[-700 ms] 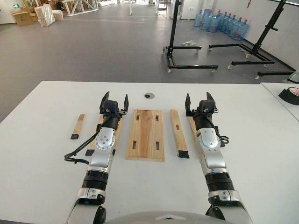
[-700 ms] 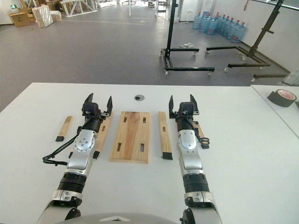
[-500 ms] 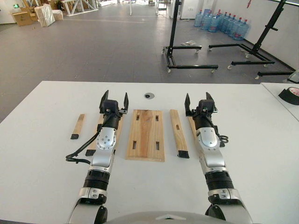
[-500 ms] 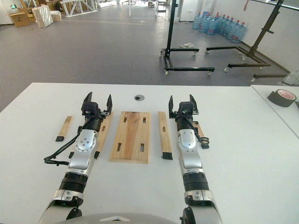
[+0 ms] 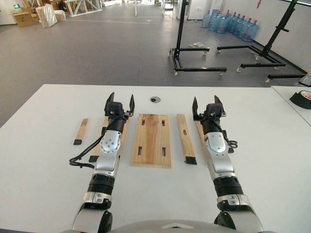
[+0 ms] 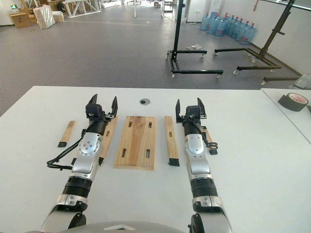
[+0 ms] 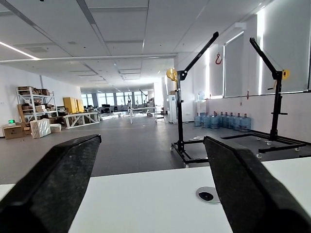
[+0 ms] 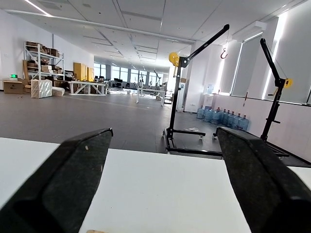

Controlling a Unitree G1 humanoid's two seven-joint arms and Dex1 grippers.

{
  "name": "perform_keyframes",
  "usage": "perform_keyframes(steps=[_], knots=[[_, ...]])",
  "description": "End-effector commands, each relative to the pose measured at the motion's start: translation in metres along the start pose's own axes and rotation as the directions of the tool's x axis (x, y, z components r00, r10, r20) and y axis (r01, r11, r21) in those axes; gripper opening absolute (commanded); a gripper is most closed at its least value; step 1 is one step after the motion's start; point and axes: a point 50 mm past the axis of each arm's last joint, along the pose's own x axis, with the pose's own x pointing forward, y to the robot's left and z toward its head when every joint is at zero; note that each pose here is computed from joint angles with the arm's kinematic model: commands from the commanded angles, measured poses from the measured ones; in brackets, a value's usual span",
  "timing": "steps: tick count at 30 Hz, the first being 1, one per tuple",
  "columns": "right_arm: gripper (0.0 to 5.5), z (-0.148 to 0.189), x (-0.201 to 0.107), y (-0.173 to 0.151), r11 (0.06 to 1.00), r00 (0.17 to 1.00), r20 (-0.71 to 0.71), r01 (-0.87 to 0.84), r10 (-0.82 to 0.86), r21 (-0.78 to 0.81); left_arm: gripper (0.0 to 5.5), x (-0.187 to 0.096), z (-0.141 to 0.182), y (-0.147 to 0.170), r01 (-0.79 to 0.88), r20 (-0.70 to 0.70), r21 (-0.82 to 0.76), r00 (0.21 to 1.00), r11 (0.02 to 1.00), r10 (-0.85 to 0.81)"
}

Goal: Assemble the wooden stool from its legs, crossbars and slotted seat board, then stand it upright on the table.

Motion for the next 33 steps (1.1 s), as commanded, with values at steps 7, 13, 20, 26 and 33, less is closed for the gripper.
perform_keyframes(steps=[7, 13, 20, 26, 33], knots=[[3.95, 0.005, 0.007, 0.008, 0.997, 0.998, 0.027, -0.059, 0.06, -0.041, 3.9, 0.0, -0.001, -0.003, 0.01, -0.008, -0.004, 1.0, 1.0, -0.01], [3.95, 0.005, 0.007, 0.012, 0.995, 0.996, 0.037, -0.075, 0.077, -0.061, 3.9, 0.002, -0.001, -0.001, 0.002, -0.022, 0.0, 1.0, 1.0, -0.002], [3.95, 0.004, 0.006, 0.014, 0.992, 0.994, 0.043, -0.099, 0.103, -0.078, 3.9, 0.0, -0.001, -0.001, -0.006, -0.024, 0.014, 1.0, 1.0, 0.006], [3.95, 0.006, 0.008, 0.013, 0.991, 0.993, 0.046, -0.106, 0.11, -0.08, 3.9, -0.001, -0.001, -0.002, -0.012, -0.023, 0.025, 1.0, 1.0, 0.013], [3.95, 0.014, 0.021, -0.024, 0.997, 0.999, -0.025, -0.018, 0.02, 0.077, 3.9, -0.007, -0.001, -0.003, -0.016, -0.019, 0.003, 1.0, 1.0, 0.017]])
